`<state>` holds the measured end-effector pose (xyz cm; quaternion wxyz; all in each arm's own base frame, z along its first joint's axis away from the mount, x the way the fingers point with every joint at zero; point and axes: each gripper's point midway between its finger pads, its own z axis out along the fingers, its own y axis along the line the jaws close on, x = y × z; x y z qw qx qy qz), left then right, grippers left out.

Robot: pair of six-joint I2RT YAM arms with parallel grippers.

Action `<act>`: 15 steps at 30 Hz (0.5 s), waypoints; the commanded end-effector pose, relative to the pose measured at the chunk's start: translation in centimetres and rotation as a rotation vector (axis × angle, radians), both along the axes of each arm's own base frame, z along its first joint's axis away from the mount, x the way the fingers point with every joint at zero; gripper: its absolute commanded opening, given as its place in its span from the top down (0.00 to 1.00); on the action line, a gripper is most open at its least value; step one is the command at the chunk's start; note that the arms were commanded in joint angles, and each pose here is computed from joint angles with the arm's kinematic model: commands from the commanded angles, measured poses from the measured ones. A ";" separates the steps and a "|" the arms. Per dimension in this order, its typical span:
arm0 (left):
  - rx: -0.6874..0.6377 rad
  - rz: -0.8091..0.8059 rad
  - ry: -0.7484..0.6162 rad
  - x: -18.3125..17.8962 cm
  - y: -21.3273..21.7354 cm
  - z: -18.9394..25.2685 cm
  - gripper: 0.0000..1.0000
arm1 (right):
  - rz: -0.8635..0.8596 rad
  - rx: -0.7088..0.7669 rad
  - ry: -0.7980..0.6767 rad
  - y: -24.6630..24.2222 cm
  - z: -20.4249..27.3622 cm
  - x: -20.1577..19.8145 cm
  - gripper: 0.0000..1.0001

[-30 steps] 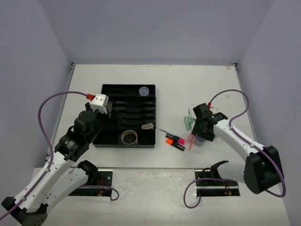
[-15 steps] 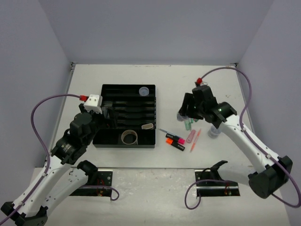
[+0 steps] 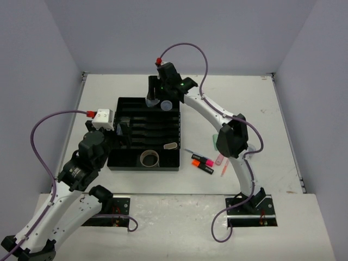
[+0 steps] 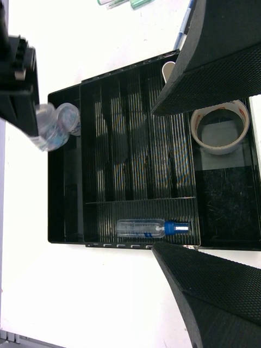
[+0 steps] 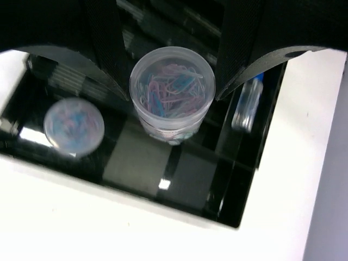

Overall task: Sort the stationery into containers
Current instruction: Place the stationery in the storage box.

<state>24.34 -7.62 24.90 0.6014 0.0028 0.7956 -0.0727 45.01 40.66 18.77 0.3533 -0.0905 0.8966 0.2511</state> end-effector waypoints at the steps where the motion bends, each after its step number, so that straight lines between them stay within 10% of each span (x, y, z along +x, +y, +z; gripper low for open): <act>1: -0.014 0.024 -0.017 0.3 0.3 0.5 0.00 | 0.062 0.056 -0.159 1.9 3.9 2.8 0.81; 15: -0.021 -0.020 -0.024 0.1 -0.3 0.6 0.00 | 0.053 -0.071 -0.120 1.0 -2.7 4.5 0.62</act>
